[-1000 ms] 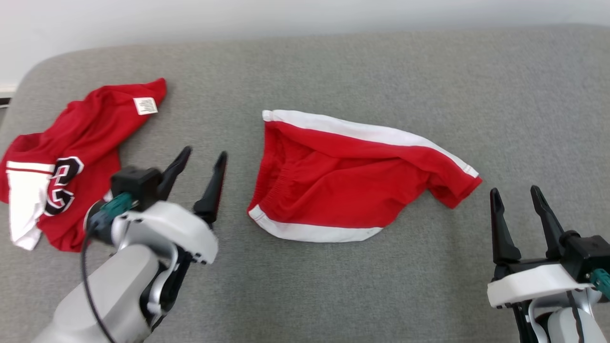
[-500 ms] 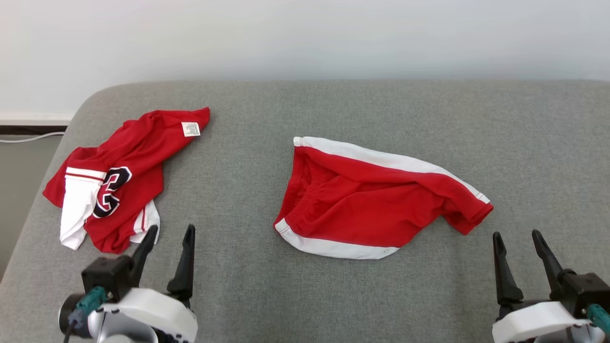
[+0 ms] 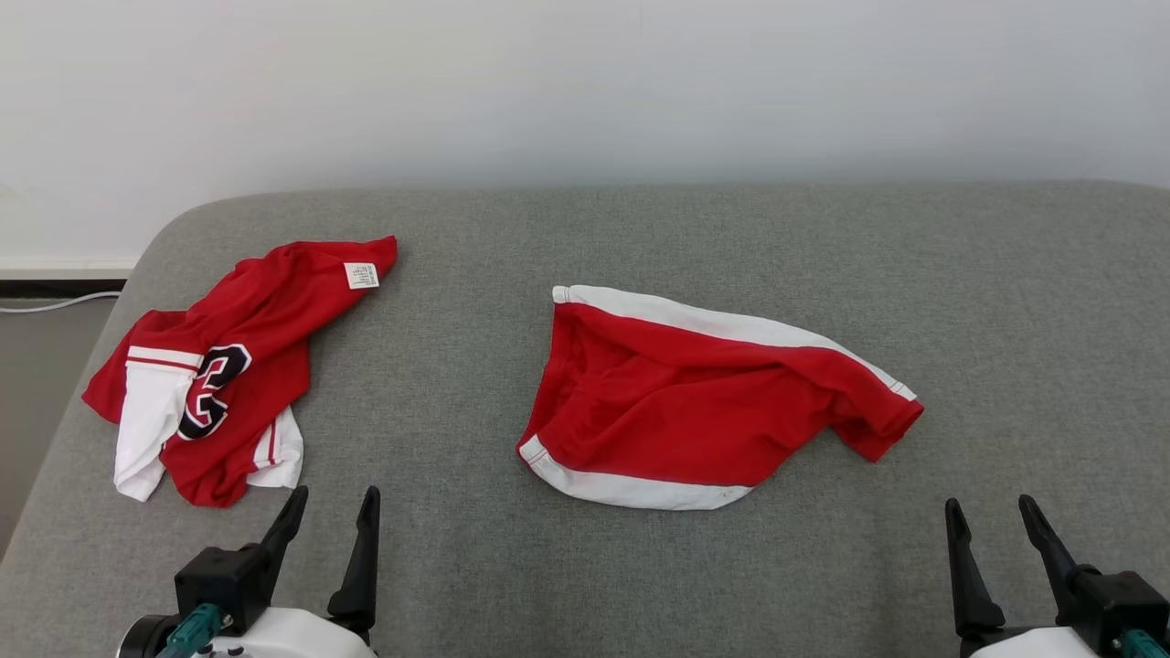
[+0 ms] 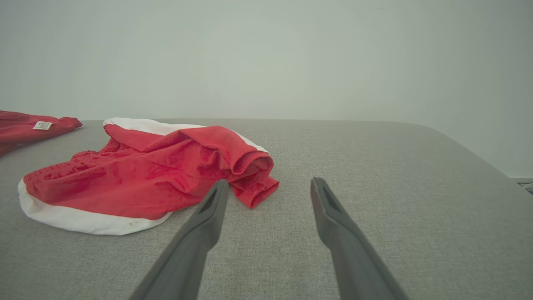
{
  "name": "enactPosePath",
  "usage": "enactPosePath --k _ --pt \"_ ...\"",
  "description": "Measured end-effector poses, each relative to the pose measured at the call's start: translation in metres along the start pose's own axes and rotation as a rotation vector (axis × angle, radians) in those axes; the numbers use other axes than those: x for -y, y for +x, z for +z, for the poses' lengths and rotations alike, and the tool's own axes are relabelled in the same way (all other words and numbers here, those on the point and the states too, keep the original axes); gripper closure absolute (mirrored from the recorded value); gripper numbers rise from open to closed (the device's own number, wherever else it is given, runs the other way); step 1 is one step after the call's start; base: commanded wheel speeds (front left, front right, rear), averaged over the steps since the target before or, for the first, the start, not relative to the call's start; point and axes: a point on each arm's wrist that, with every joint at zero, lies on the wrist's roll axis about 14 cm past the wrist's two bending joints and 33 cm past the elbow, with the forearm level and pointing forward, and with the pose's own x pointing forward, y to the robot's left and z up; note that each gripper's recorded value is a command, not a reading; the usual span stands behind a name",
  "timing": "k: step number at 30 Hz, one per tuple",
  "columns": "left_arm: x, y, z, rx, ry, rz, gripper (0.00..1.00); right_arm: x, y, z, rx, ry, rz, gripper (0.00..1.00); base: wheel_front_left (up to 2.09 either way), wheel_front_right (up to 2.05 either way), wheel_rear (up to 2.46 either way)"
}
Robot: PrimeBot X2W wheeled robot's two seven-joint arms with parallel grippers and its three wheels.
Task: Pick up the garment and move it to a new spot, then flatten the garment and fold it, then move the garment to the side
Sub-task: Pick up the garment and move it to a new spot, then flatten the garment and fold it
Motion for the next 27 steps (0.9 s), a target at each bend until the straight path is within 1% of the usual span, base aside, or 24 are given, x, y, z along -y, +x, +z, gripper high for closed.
enactPosePath --k 11,15,21,24,27 --pt "0.007 0.001 -0.009 -0.046 0.003 -0.028 0.00 0.003 -0.001 -0.004 -0.011 0.013 -0.011 0.00 0.00 0.00 0.00" --pt "0.017 0.012 -0.008 -0.055 0.000 -0.083 0.00 0.000 0.004 -0.007 -0.020 0.021 -0.002 0.00 0.00 0.00 0.00" --pt "0.035 0.049 0.002 -0.074 -0.005 -0.194 0.00 -0.010 0.034 0.003 0.009 0.018 0.036 0.00 0.00 0.00 0.00" --pt "0.043 0.070 0.000 -0.118 -0.007 -0.259 0.00 -0.014 0.054 0.008 0.023 0.007 0.052 0.00 0.00 0.00 0.00" --pt "0.052 0.095 -0.001 -0.165 -0.014 -0.320 0.00 -0.019 0.074 0.008 0.008 -0.001 0.080 0.00 0.00 0.00 0.00"
